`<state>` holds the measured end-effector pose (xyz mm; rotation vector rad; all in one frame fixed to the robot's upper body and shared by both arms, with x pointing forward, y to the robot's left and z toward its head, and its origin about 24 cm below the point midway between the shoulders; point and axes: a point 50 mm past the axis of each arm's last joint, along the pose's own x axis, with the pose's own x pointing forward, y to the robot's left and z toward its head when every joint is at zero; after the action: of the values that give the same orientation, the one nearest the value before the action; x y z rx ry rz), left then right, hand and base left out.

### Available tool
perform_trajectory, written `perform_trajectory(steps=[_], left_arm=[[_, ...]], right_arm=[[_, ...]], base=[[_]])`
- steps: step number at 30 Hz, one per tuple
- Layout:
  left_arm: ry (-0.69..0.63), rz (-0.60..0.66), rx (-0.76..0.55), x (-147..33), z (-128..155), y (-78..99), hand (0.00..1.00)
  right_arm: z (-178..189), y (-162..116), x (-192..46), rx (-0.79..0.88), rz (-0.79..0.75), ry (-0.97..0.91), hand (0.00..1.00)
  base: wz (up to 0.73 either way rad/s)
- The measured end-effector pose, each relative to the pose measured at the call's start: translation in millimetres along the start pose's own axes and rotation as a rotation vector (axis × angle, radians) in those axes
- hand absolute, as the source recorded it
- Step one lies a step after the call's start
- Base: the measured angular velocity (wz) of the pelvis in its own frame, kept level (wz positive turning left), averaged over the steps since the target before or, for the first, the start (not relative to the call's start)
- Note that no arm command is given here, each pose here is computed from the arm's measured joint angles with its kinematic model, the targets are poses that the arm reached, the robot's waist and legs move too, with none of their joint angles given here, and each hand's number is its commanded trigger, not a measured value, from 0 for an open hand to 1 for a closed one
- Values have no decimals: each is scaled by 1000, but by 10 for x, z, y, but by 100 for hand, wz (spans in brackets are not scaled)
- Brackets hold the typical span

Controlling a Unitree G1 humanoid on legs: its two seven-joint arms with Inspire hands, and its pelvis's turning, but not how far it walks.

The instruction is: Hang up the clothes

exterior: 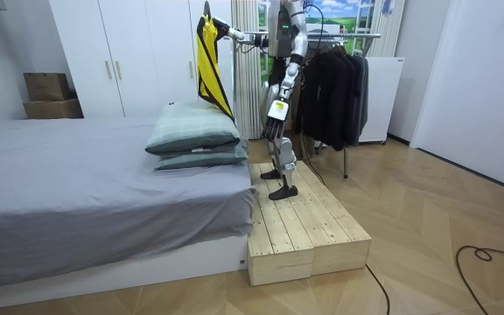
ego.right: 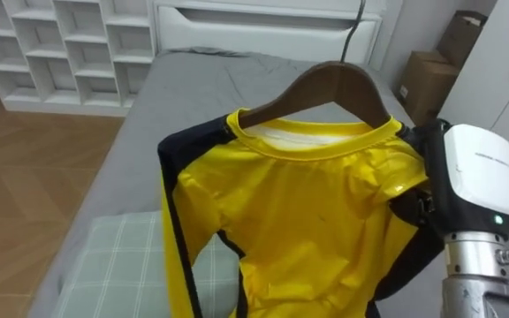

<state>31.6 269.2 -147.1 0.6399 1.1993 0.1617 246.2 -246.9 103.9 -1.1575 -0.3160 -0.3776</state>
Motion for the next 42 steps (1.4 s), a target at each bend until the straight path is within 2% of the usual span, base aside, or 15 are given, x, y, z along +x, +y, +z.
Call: perform_trajectory(steps=[9, 17, 29, 34, 36, 42], left_arm=[[4, -25, -21, -26, 30, -126, 0], [5, -23, -24, -1, 92, -118, 0], [73, -53, -34, 0, -15, -152, 0], [38, -62, -38, 44, 128, -137, 0], [26, -64, -83, 79, 232, -127, 0], [33, -41, -82, 129, 328, -107, 0]], right_arm=[[-34, 29, -82, -13, 27, 13, 100], [-91, 69, -184, -26, 60, 45, 100], [-43, 169, -248, 5, 99, 51, 100], [5, 262, -287, 8, 164, 46, 100], [31, 289, -274, 21, 190, 43, 100], [212, 334, -131, 72, 163, 15, 100]], base=[[0], [0], [-18], [-32], [-53], [-86]])
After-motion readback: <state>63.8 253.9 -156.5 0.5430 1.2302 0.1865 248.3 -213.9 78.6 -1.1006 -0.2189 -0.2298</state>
